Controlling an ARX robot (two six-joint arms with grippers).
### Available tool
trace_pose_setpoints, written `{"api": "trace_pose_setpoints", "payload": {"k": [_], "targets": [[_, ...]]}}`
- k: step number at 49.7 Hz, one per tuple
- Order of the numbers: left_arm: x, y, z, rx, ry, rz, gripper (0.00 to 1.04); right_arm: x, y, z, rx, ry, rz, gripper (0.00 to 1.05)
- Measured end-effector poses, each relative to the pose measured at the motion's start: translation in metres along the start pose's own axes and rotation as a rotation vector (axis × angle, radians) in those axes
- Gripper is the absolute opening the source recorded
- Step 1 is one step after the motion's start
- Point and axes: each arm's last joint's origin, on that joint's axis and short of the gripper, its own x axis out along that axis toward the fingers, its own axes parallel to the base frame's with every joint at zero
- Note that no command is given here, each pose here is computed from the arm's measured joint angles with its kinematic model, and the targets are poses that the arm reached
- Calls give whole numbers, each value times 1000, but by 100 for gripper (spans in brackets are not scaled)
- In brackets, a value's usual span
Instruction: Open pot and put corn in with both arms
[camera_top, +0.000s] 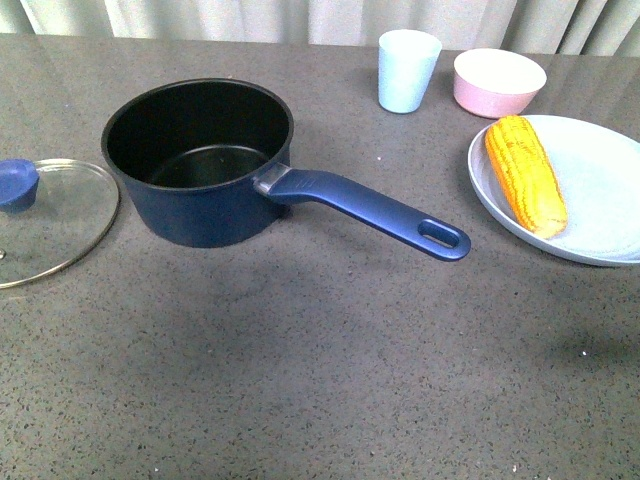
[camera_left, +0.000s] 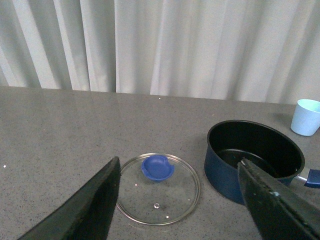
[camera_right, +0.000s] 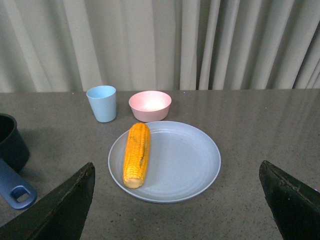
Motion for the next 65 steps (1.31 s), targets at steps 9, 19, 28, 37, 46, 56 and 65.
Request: {"api": "trace_pose_setpoints", "payload": {"k": [9, 19, 28, 37, 46, 56, 65], "targets": [[0, 0, 0, 2, 0, 0, 96, 0, 0, 0, 0, 0, 0, 96], [0, 0, 0, 2, 0, 0, 96, 1, -1, -1, 58, 151, -17, 96], [0, 0, 0, 2, 0, 0, 96, 32, -20, 13, 215, 599, -114, 96], [0, 0, 0, 3, 0, 0, 96, 81, -29, 32, 153, 559, -81, 96], [0, 0, 0, 3, 0, 0, 96, 147, -24, 30, 56, 582, -45, 96], [0, 0, 0, 2, 0, 0, 96, 217, -4, 7, 19, 683, 47, 96], [0, 0, 0, 3, 0, 0, 96, 256, 17, -11, -6, 737, 86, 96]]}}
